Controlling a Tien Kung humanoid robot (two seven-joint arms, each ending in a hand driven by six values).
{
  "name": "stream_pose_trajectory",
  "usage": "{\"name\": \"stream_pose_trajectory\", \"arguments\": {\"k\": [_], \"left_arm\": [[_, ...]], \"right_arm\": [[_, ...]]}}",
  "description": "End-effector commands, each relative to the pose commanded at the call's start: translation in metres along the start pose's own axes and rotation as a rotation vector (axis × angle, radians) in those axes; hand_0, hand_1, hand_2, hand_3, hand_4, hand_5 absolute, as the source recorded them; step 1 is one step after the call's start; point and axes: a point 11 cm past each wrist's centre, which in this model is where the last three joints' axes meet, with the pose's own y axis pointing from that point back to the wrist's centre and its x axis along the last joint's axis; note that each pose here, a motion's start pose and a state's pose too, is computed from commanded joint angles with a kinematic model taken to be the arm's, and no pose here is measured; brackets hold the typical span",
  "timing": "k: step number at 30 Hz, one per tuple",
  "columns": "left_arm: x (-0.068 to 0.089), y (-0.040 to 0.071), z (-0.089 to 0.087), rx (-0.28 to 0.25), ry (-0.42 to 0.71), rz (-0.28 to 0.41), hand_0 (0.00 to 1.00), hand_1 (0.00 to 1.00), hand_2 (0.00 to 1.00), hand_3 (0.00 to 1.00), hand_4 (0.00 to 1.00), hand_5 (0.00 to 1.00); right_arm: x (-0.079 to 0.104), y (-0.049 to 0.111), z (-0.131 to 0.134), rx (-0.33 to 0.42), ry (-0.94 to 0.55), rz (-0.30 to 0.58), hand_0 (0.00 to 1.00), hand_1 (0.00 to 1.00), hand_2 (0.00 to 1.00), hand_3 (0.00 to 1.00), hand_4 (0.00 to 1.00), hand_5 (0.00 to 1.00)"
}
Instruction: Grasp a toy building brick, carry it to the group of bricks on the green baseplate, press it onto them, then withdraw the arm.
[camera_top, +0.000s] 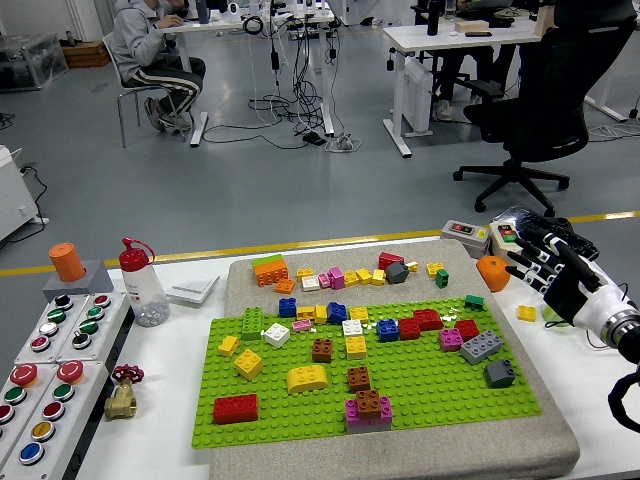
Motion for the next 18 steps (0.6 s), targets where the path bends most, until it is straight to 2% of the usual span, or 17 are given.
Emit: {"name": "stream_pose_trajectory", "arguments": {"k": [18], "left_arm": [[0.0, 0.0, 0.003, -0.011, -0.014, 0.0, 0.633, 0.597, 0.613, 0.423, 0.334, 0.973]], "right_arm": [[0.005, 0.008, -0.02, 0.042, -0.012, -0.005, 0.763, 0.757, 0.788, 0.792, 0.563, 0.409]]}}
